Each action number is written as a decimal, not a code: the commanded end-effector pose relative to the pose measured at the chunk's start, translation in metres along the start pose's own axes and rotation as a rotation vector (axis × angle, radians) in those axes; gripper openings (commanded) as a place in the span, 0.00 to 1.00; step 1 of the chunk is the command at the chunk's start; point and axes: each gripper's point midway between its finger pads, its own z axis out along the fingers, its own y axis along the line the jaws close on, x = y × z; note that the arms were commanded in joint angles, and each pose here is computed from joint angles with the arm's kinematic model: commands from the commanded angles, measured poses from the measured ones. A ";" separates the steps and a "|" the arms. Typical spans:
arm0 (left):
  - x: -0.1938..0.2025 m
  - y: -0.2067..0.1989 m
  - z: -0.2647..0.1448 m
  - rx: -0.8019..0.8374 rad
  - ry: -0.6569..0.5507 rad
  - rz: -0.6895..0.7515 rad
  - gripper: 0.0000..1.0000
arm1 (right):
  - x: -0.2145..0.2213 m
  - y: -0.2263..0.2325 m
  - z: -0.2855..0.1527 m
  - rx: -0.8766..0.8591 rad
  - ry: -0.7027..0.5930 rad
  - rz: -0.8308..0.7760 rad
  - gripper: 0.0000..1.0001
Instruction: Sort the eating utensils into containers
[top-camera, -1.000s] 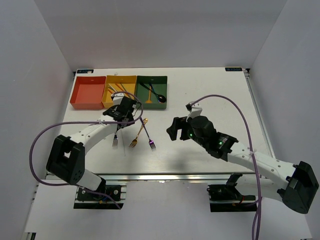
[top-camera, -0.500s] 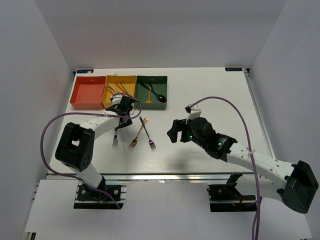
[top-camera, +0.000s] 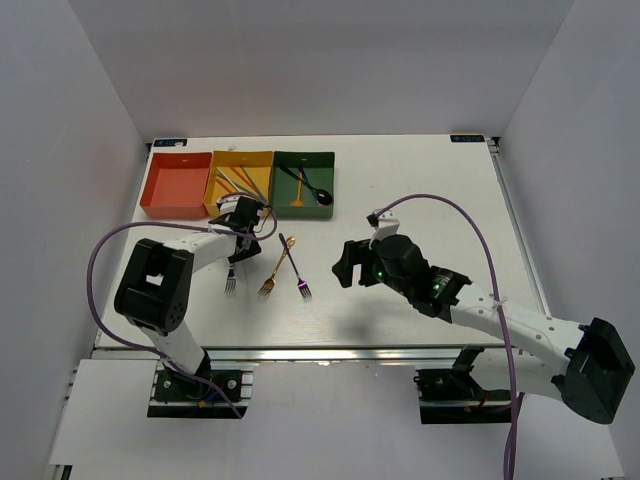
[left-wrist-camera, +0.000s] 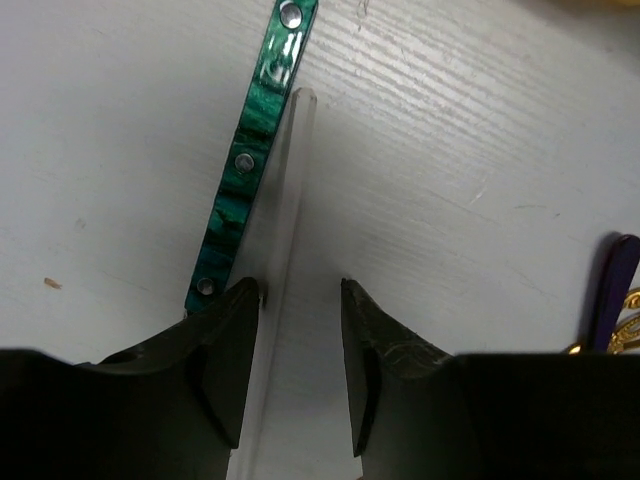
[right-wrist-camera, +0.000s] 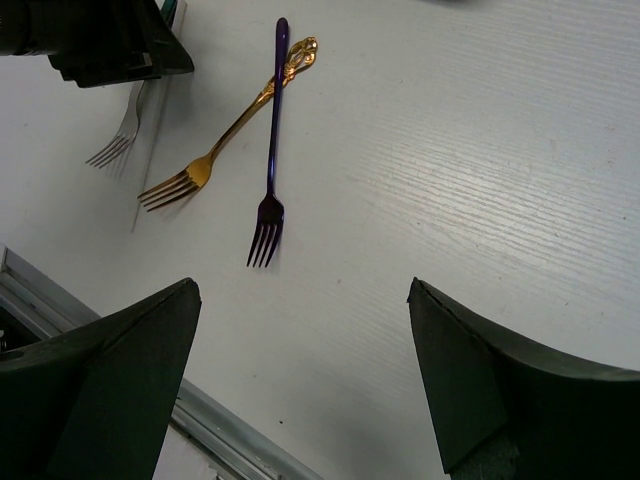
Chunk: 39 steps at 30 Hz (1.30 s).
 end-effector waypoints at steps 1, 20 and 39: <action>0.000 -0.003 0.002 0.020 -0.005 -0.002 0.48 | -0.007 0.006 0.001 -0.024 -0.026 0.013 0.89; 0.043 -0.036 -0.001 0.192 0.095 0.017 0.00 | -0.015 0.012 -0.001 -0.041 -0.046 0.034 0.89; -0.122 -0.023 -0.139 0.144 -0.305 -0.068 0.00 | -0.022 0.015 -0.004 -0.054 -0.064 0.033 0.89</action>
